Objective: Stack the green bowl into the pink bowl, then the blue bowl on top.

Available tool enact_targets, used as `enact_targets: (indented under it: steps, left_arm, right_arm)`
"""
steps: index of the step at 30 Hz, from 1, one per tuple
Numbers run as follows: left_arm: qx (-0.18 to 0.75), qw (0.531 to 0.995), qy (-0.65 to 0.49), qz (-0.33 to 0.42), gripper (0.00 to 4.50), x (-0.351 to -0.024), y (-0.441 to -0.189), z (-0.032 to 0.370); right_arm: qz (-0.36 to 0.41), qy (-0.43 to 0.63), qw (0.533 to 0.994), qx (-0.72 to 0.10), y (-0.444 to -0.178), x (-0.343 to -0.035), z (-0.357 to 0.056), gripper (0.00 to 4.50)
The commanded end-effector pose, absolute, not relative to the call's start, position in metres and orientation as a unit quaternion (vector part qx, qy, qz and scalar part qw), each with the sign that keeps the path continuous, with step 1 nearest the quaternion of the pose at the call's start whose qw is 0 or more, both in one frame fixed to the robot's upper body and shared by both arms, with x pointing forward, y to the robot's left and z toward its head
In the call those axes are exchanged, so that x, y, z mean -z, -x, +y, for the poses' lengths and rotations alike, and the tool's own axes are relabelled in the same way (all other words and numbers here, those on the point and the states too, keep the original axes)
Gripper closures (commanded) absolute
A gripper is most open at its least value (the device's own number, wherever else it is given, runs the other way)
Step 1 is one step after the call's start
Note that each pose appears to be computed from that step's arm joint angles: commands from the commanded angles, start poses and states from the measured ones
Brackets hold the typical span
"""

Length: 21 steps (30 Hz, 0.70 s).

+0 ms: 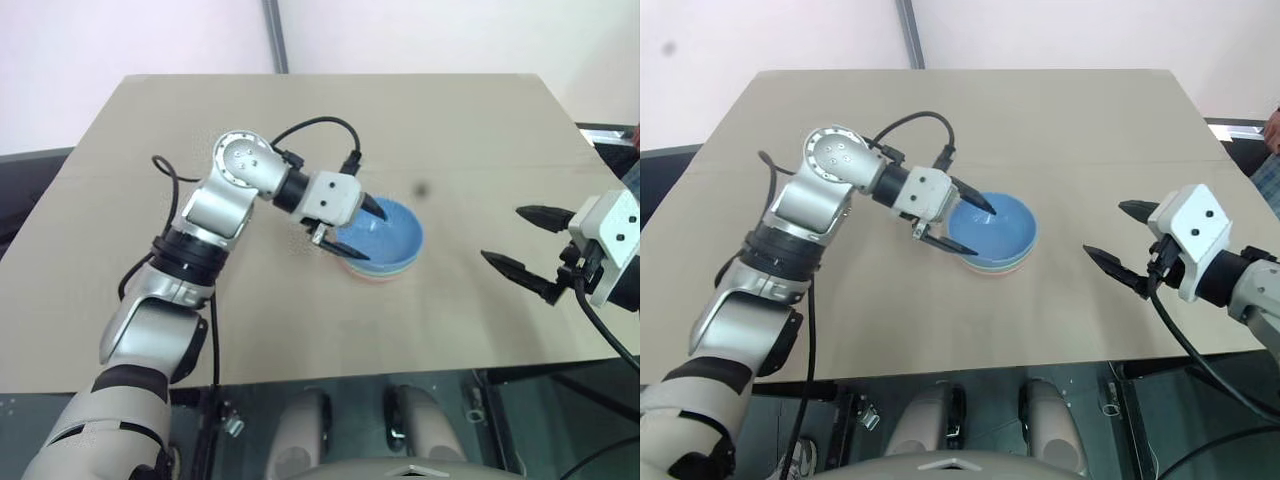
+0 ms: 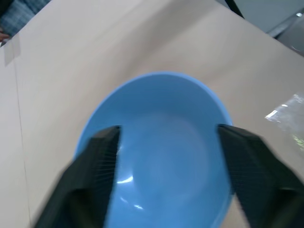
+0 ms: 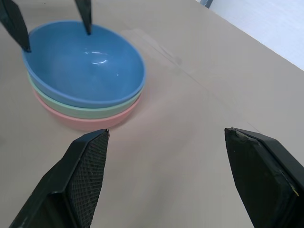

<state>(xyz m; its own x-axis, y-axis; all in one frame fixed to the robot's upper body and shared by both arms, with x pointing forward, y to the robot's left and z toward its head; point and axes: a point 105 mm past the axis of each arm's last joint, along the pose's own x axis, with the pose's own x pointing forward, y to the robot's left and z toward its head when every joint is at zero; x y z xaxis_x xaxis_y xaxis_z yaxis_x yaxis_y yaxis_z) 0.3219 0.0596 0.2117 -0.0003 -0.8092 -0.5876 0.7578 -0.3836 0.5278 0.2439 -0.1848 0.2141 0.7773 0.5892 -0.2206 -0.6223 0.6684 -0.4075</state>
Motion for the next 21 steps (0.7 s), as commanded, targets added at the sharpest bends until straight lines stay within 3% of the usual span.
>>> enact_targets:
  steps: [1,4,6,8,12,14,15,18,21]
  left_arm:
    - [0.673,0.612,-0.41,-0.058,0.83,-0.25,-0.329,0.073]
    - [0.643,0.65,-0.394,-0.086,0.83,-0.263,-0.334,0.08]
    - [0.61,0.703,-0.361,-0.056,0.29,-0.266,-0.34,0.105]
    - [0.573,0.747,-0.334,-0.038,0.02,-0.267,-0.34,0.126]
    - [0.51,0.808,-0.293,-0.013,0.02,-0.255,-0.334,0.154]
    - [0.494,0.825,-0.27,-0.049,0.02,-0.25,-0.326,0.163]
    - [0.475,0.833,-0.276,-0.065,0.02,-0.243,-0.323,0.171]
    - [0.447,0.864,-0.231,-0.022,0.02,-0.215,-0.306,0.198]
    - [0.427,0.877,-0.217,-0.023,0.02,-0.207,-0.293,0.213]
  right_arm:
    - [0.013,0.243,0.915,-0.323,-0.24,-0.222,-0.183,0.26]
    - [0.012,0.238,0.916,-0.322,-0.242,-0.221,-0.183,0.26]
    - [0.022,0.221,0.914,-0.339,-0.245,-0.215,-0.179,0.26]
    - [0.034,0.177,0.908,-0.377,-0.247,-0.211,-0.172,0.0]
    - [0.017,0.194,0.907,-0.375,-0.263,-0.214,-0.176,0.0]
    - [0.015,0.194,0.903,-0.382,-0.268,-0.214,-0.177,0.0]
    - [0.021,0.196,0.897,-0.396,-0.267,-0.212,-0.175,0.0]
    - [0.037,0.201,0.883,-0.423,-0.265,-0.204,-0.175,0.0]
    - [0.053,0.197,0.881,-0.427,-0.262,-0.199,-0.182,0.0]
